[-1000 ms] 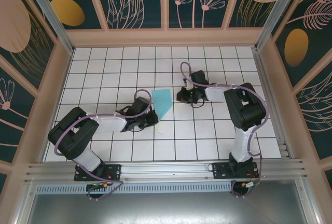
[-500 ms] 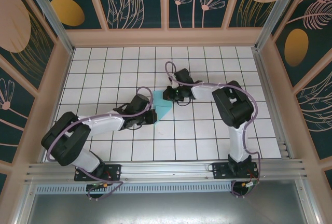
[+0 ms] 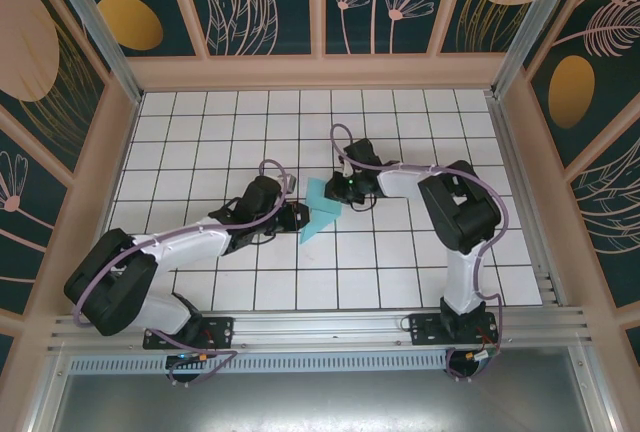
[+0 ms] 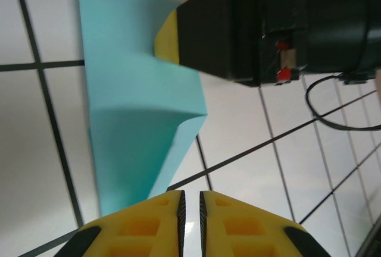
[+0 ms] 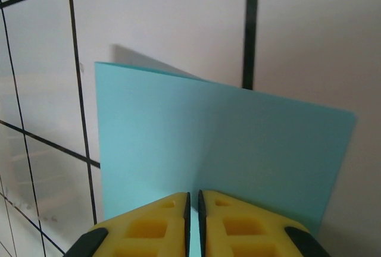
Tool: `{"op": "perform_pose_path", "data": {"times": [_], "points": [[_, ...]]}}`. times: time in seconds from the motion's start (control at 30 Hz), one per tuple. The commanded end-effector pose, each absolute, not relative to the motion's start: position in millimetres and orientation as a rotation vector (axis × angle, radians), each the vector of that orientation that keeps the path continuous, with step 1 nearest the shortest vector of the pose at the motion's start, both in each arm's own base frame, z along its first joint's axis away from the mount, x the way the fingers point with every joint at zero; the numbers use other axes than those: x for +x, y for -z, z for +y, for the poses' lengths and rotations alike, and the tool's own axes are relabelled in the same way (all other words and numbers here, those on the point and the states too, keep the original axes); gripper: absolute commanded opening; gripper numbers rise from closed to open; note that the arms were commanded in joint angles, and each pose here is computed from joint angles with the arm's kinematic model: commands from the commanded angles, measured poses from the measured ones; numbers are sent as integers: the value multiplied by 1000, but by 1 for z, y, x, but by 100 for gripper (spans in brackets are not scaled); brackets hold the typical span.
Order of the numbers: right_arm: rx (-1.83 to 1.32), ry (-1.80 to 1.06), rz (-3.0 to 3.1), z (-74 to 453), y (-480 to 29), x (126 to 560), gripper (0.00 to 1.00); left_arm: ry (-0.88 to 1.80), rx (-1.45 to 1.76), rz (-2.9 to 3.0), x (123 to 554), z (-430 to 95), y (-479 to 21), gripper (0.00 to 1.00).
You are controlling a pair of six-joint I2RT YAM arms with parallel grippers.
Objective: Fold a paper plane with a square sheet of paper (pick it up from the middle)
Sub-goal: Move the paper to the center of the table.
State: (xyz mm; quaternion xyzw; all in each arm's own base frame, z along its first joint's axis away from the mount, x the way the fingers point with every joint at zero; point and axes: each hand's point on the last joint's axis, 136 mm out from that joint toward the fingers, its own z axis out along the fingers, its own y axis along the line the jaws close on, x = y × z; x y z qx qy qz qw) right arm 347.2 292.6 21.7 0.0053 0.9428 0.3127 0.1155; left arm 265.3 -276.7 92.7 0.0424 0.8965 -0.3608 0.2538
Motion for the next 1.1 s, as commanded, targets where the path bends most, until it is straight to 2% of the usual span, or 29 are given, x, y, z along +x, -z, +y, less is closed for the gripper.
{"op": "perform_pose_path", "data": {"times": [0.0, 0.17, 0.3, 0.53, 0.73, 1.07], "points": [[101, -922, 2736, 277, -42, 352, 19, 1098, 161, 2370, 262, -287, -107, 18], [149, -1010, 2621, 270, -80, 355, 35, 1152, 189, 2336, 259, -297, -113, 17], [257, -1064, 2579, 251, -84, 345, 47, 1143, 217, 2361, 257, -306, -104, 15], [357, -1121, 2564, 235, -74, 324, 61, 1068, 182, 2400, 269, -312, -87, 12], [368, -1189, 2580, 239, -68, 310, 64, 807, 26, 2491, 288, -287, -51, 7], [337, -1284, 2606, 258, -65, 300, 63, 766, -55, 2529, 288, -280, -32, 4]]}}
